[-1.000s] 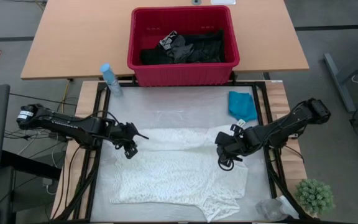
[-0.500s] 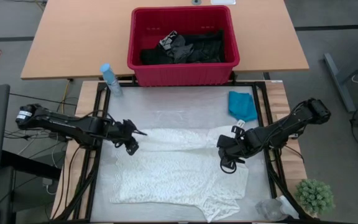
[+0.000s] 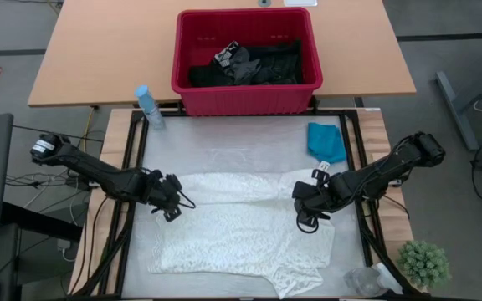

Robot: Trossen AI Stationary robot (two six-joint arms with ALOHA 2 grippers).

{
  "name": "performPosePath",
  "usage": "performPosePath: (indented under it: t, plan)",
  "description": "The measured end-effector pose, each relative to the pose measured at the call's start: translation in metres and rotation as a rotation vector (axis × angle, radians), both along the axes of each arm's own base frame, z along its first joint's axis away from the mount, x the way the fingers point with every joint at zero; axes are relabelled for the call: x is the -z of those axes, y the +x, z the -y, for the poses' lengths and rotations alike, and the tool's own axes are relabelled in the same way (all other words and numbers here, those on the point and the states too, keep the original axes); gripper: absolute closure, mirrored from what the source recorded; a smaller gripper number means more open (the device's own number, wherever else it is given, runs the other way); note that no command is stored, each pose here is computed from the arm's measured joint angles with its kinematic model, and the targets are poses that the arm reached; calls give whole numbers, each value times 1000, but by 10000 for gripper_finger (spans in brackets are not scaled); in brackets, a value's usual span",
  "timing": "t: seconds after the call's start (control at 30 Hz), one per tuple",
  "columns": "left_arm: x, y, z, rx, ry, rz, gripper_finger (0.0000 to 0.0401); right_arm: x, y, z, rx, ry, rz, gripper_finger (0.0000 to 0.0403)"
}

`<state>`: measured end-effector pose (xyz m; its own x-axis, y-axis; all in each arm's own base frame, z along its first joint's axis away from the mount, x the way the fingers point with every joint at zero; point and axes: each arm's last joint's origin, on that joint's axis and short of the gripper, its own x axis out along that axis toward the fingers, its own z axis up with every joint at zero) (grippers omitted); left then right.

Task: Fold laundry
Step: Fold the white shirt

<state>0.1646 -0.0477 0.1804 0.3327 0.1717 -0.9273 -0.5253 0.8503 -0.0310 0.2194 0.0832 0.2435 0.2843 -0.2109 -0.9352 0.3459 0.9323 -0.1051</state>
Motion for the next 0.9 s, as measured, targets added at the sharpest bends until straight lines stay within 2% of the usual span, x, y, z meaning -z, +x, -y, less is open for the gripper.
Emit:
performPosePath:
  t: [0.23, 0.33, 0.5, 0.67, 0.9]
  plan:
    - [15, 8, 8, 76, -57, -96, 280, 0, 0, 0, 0, 0, 0, 385]
    - [16, 9, 10, 75, -104, -122, 313, 0, 0, 0, 0, 0, 0, 385]
    - [3, 14, 18, 112, -165, -111, 391, 0, 0, 0, -8, -3, -2, 385]
    - [-2, 13, 25, 155, -174, -115, 387, 0, 0, 0, -8, -3, -2, 385]
    - [-1, -2, 20, 115, -175, -287, 385, 0, 0, 0, -30, -13, -9, 385]
